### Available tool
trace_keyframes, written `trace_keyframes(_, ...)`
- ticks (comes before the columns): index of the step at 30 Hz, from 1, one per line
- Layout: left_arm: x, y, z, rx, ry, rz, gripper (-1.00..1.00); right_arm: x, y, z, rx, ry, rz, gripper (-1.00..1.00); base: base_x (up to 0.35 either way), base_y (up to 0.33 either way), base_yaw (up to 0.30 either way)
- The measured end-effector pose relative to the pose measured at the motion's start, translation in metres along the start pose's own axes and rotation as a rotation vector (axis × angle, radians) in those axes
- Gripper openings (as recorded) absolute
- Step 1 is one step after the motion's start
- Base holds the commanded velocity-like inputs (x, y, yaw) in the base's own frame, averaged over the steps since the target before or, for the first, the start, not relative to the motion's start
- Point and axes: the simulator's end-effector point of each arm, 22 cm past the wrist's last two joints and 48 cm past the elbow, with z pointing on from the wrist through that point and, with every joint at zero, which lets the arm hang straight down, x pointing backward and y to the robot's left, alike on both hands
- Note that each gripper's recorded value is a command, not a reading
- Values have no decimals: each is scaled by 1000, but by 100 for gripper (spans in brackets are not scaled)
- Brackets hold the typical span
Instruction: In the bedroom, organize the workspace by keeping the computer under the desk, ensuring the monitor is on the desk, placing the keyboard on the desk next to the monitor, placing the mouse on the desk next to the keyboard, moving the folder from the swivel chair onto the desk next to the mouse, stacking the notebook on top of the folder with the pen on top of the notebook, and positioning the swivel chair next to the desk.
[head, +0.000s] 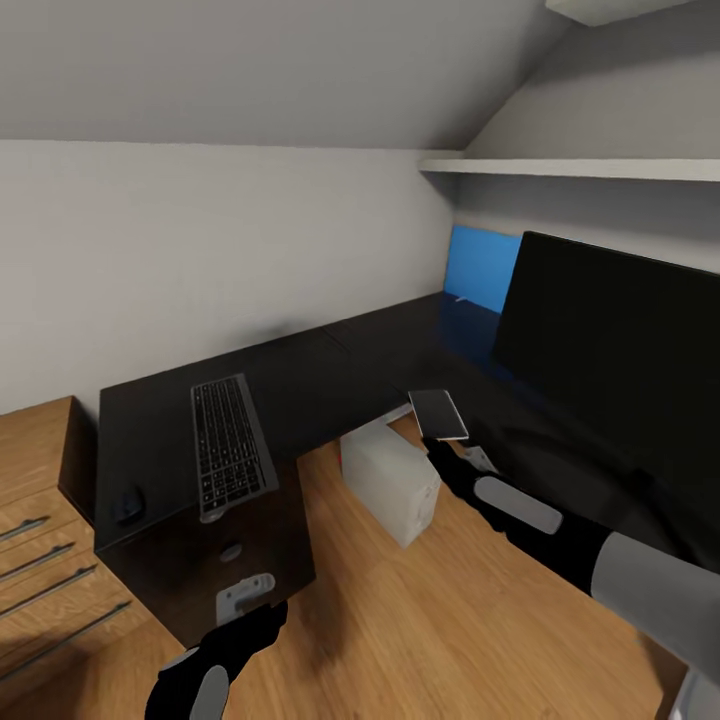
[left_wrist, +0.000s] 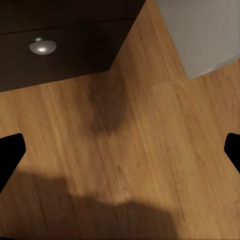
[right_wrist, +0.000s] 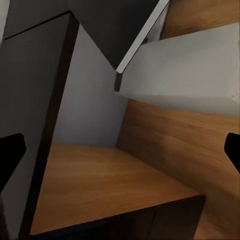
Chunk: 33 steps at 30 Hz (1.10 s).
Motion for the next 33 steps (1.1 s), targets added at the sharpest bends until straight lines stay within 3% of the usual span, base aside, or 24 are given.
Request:
trace_keyframes(3, 10, -2, 6, 6, 15, 9, 100, 1, -1, 2, -42, 23, -3, 100, 0, 0, 0)
trace_keyframes(9, 43, -20, 20, 38, 67, 63, 100, -4, -18, 5, -55, 36, -6, 100, 0, 0, 0)
trace_keyframes(15, 57, -19, 30, 42, 82, 75, 100, -7, -31, 8, -52, 35, 35, 100, 0, 0, 0)
trace_keyframes(16, 49, -22, 28, 49, 58, 74, 100, -14, -14, 6, -154, 22, 37, 100, 0, 0, 0)
trace_keyframes(20, 25, -28, 19, 74, -15, 64, 100, -19, -2, 3, -265, 9, 35, 100, 0, 0, 0)
trace_keyframes(25, 33, -36, 12, 102, -32, 78, 100, -13, -19, 3, -286, 11, 38, 100, 0, 0, 0)
trace_keyframes(29, 36, -44, 9, 122, -40, 112, 100, -20, -19, -1, -321, 3, 38, 100, 0, 0, 0)
trace_keyframes(33, 36, -45, 8, 125, -41, 120, 100, -25, -18, -4, -339, 0, 51, 100, 0, 0, 0)
